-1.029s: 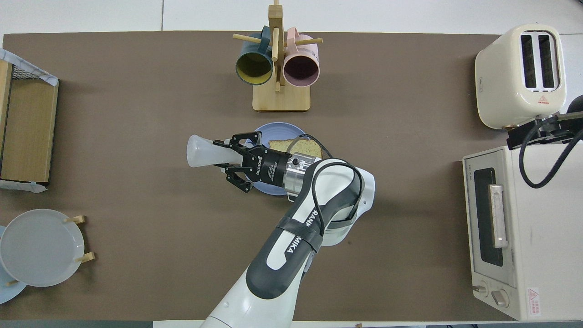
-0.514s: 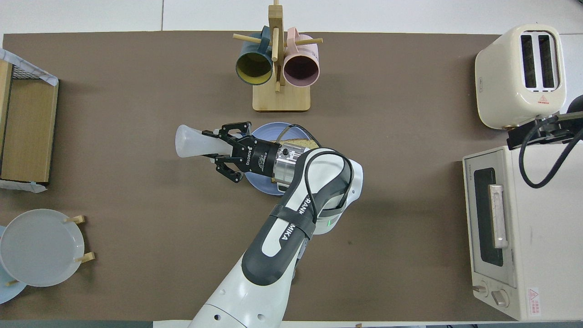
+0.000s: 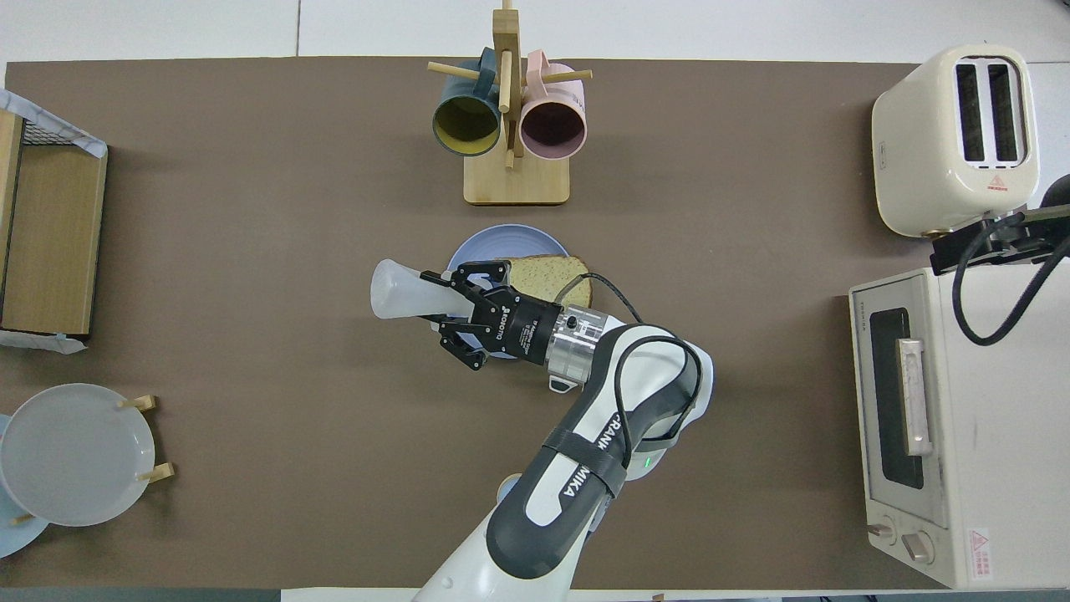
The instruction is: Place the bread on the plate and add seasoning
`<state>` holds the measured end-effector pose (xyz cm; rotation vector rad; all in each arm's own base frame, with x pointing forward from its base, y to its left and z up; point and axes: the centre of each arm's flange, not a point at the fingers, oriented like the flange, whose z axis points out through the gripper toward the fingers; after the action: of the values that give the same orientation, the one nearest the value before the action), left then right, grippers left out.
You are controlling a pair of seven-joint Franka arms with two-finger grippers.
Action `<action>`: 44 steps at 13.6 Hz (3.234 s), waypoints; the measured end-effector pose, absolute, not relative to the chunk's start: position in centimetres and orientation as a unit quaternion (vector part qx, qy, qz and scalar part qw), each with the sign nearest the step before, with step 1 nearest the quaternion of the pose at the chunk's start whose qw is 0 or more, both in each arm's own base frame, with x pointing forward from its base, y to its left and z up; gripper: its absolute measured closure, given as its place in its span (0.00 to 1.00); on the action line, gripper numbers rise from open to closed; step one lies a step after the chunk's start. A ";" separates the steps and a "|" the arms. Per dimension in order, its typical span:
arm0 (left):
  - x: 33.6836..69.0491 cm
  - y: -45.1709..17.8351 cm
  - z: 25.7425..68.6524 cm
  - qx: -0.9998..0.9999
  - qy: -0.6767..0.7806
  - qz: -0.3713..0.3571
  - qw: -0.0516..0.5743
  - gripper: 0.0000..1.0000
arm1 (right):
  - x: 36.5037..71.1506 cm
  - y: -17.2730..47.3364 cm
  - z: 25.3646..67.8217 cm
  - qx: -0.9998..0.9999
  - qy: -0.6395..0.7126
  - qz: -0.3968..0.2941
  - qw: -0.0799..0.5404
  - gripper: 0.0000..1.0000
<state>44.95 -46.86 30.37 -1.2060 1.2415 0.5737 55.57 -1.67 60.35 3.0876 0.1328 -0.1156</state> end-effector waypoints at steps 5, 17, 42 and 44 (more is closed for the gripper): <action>50.0 -42.5 30.2 -0.544 0.524 0.259 0.602 0.55 | 55.6 -1.7 60.3 0.998 0.043 -0.037 0.024 0.00; 51.2 -41.6 33.5 -0.639 0.499 0.192 0.553 0.55 | 55.6 -1.7 60.3 0.998 0.043 -0.037 0.024 0.00; 67.4 -20.6 40.8 -0.968 0.163 -0.186 0.046 0.55 | 55.6 -1.7 60.3 0.998 0.043 -0.037 0.024 0.00; 67.1 -20.2 39.4 -0.966 0.124 -0.227 0.026 0.55 | 55.6 -1.7 60.3 0.998 0.043 -0.037 0.024 0.00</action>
<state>67.05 -20.19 39.40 -2.9839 0.3845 -0.7015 55.56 -1.67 60.35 3.0876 0.1328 -0.1157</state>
